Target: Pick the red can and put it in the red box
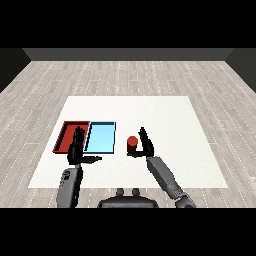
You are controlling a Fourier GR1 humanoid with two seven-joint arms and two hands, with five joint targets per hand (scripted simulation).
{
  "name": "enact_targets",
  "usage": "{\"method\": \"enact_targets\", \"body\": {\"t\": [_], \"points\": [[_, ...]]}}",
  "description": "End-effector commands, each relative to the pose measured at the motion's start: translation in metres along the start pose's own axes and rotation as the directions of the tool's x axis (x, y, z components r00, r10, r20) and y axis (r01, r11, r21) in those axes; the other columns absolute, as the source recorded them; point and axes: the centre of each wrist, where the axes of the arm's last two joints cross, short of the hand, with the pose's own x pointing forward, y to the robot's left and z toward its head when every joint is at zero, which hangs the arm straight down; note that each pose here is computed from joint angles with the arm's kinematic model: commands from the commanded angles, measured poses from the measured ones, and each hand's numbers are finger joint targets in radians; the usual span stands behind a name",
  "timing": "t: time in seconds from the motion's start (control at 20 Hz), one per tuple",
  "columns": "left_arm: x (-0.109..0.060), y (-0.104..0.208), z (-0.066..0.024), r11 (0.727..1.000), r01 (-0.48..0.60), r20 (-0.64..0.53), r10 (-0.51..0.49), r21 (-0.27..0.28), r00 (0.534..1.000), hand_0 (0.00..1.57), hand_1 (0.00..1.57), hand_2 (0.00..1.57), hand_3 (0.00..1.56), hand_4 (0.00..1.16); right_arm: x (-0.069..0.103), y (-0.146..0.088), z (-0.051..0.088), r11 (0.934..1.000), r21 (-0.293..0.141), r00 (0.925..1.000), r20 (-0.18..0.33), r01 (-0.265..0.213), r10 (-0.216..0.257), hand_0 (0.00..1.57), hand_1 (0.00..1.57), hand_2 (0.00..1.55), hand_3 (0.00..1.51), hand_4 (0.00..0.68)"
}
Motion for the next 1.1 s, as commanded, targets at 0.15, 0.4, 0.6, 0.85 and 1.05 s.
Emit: {"method": "enact_targets", "body": {"t": [0.15, 0.4, 0.6, 0.85, 1.05], "points": [[0.016, 0.002, -0.0148, 1.000, -0.011, 0.012, 0.011, -0.008, 1.000, 0.00, 0.00, 0.00, 0.00, 0.00, 0.002, 0.013, 0.005, 0.9995, -0.013, 0.9995, -0.013, 0.027, -0.028, 0.00, 0.00, 0.00, 0.00, 0.000], [0.003, 0.013, 0.0097, 1.000, -0.005, 0.003, 0.005, -0.019, 1.000, 0.00, 0.00, 0.00, 0.00, 0.00, -0.001, 0.012, -0.013, 0.9989, 0.006, 0.9990, 0.000, 0.046, -0.046, 0.00, 0.00, 0.00, 0.00, 0.000], [0.024, 0.013, -0.0135, 1.000, 0.005, -0.008, -0.005, -0.025, 1.000, 0.00, 0.00, 0.00, 0.00, 0.00, -0.008, 0.029, -0.008, 0.9981, 0.036, 0.9987, -0.009, 0.051, -0.051, 0.00, 0.00, 0.00, 0.00, 0.000], [0.011, -0.001, 0.0030, 1.000, 0.008, 0.001, -0.008, -0.002, 1.000, 0.00, 0.00, 0.00, 0.00, 0.00, 0.009, 0.041, -0.005, 0.9974, 0.046, 0.9984, -0.016, 0.055, -0.054, 0.00, 0.00, 0.00, 0.00, 0.000], [-0.007, 0.000, 0.0131, 1.000, 0.018, 0.022, -0.018, -0.020, 1.000, 0.00, 0.00, 0.00, 0.00, 0.00, -0.010, 0.035, -0.024, 0.9980, 0.033, 0.9985, -0.008, 0.054, -0.054, 0.00, 0.00, 0.00, 0.00, 0.000]]}}
